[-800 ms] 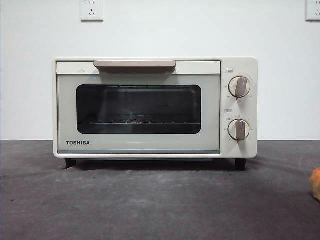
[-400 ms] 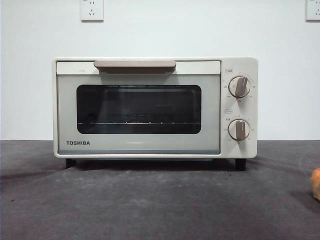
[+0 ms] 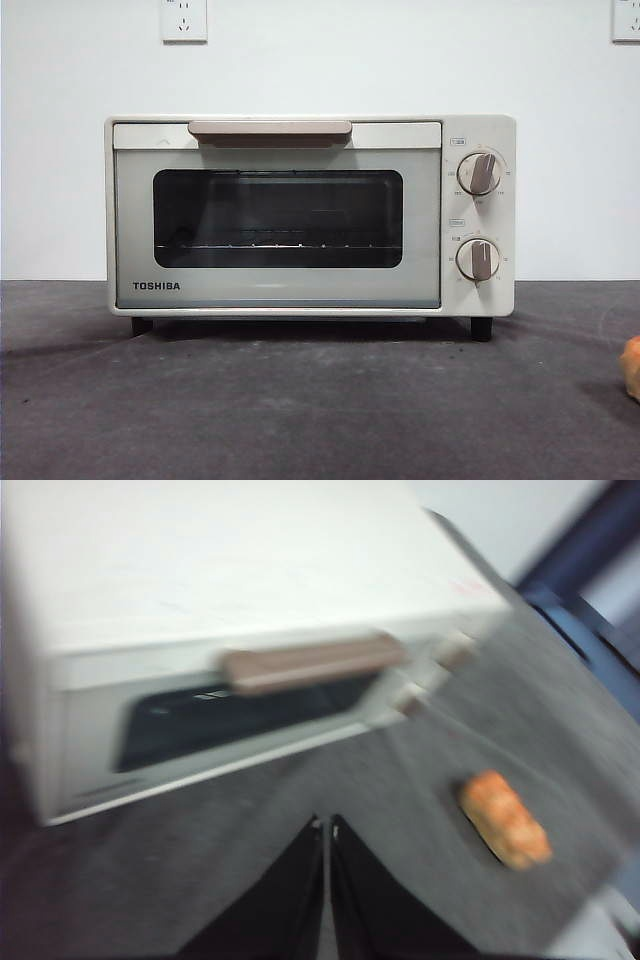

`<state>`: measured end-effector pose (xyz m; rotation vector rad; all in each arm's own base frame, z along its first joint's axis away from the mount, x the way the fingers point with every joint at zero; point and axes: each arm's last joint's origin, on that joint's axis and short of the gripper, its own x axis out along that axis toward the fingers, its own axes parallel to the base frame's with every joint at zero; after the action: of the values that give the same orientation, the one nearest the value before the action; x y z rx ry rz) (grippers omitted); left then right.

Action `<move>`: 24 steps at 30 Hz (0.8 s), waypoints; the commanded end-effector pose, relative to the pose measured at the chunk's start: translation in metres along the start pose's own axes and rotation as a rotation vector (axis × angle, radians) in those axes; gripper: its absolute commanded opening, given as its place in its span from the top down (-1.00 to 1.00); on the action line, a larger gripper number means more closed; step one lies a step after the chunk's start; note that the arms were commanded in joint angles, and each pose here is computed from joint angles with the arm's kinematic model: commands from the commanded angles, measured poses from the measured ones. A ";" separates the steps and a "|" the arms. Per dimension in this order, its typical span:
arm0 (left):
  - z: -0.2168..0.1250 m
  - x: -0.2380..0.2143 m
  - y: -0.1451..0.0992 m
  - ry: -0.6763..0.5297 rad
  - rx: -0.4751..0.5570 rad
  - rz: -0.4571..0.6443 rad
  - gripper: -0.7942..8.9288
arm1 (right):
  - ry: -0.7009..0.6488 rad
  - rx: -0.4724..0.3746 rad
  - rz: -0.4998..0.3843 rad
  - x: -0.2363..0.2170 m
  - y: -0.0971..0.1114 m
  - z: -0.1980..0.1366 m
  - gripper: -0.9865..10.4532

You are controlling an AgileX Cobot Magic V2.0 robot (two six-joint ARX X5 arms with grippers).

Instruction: The left arm flap open the oven, the right arm pick bread and place it into oven, the left arm flap close the oven

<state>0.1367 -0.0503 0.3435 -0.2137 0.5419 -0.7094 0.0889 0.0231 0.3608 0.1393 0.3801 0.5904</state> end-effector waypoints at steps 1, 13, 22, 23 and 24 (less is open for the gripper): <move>0.005 -0.002 -0.005 -0.016 0.086 -0.039 0.80 | -0.002 -0.060 0.054 0.000 0.003 0.004 0.81; 0.012 -0.002 -0.008 -0.082 0.130 -0.053 -0.07 | 0.001 -0.036 0.057 0.000 0.003 0.004 0.23; 0.013 -0.002 -0.008 -0.089 0.133 -0.054 -0.21 | 0.012 0.048 0.056 0.001 0.002 0.003 -0.18; 0.013 -0.002 -0.008 -0.089 0.133 -0.054 -0.20 | 0.022 0.055 0.055 0.003 0.002 0.003 -0.18; 0.013 -0.002 -0.008 -0.090 0.133 -0.054 -0.20 | 0.035 0.063 0.053 0.004 0.001 0.002 -0.18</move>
<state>0.1380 -0.0537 0.3513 -0.1533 0.4345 -0.7678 0.0910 0.0257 0.3582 0.1807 0.4274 0.6346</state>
